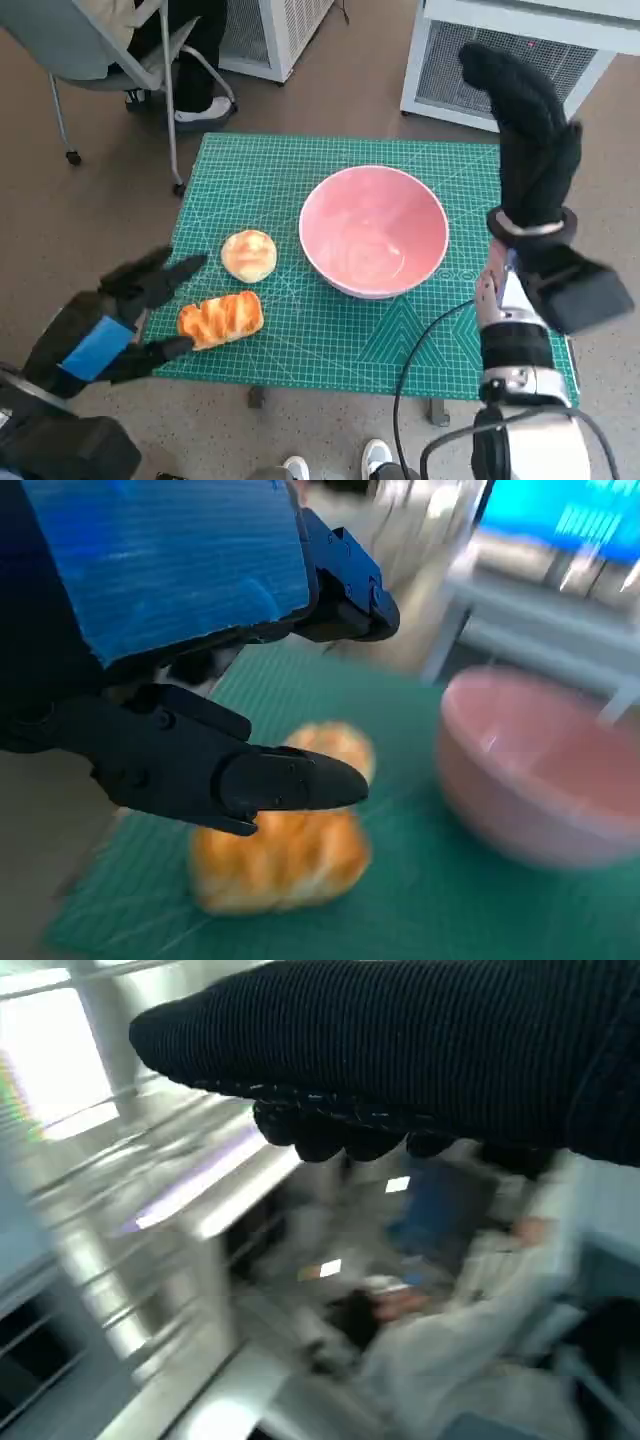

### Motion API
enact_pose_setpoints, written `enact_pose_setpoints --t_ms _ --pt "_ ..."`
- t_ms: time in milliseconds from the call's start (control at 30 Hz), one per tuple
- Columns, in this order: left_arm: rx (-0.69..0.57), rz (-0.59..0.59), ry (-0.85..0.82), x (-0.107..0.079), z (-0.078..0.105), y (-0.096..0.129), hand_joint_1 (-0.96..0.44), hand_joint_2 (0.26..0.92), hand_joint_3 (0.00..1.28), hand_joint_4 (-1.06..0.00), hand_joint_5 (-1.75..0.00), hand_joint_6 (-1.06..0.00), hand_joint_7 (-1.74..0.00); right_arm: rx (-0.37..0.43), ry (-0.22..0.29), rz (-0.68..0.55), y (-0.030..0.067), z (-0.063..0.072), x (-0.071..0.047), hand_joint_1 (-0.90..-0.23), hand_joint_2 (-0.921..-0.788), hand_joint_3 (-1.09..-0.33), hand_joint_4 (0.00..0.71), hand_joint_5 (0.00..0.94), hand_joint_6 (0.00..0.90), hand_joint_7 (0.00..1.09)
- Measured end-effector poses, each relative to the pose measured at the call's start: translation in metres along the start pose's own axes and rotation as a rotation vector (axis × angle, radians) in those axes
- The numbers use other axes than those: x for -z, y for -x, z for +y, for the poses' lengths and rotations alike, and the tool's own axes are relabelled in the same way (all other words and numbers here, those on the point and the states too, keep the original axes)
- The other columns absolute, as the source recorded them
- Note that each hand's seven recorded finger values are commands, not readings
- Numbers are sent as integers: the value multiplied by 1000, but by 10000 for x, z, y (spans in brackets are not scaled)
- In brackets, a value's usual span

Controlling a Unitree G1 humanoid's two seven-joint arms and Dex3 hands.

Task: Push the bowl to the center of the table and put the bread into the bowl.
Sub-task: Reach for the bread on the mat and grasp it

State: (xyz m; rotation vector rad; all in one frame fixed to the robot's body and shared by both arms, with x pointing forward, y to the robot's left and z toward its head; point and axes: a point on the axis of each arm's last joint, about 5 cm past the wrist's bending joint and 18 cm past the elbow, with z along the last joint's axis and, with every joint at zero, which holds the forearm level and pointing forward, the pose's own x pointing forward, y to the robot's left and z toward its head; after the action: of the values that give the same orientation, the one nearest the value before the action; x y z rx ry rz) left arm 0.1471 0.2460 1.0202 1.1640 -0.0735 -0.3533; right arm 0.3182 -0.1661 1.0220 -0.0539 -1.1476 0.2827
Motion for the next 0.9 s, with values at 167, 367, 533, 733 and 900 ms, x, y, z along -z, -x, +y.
enact_pose_setpoints --t_ms 167,367,533,733,900 --pt "49 41 -19 -11 -54 -38 -604 921 195 -290 -7 -373 -4 -32 -16 -36 2 24 -51 -634 -921 -706 294 13 208 295" --pt "75 54 -19 -30 -164 -129 -595 921 171 -303 -8 -391 -11 -52 -17 -41 19 32 -74 -640 -921 -704 296 11 208 301" --pt "70 65 7 -18 -284 -237 -571 921 137 -320 -9 -408 -15 -59 -20 -38 27 38 -73 -643 -921 -703 294 8 206 306" --pt "59 91 22 1 -406 -379 -531 921 113 -340 -11 -413 -13 -61 -21 -26 47 46 -61 -643 -921 -705 295 7 201 309" --pt "49 129 27 26 -488 -489 -499 921 106 -358 -13 -412 -10 -63 -22 -20 62 55 -58 -643 -921 -707 297 7 200 312"
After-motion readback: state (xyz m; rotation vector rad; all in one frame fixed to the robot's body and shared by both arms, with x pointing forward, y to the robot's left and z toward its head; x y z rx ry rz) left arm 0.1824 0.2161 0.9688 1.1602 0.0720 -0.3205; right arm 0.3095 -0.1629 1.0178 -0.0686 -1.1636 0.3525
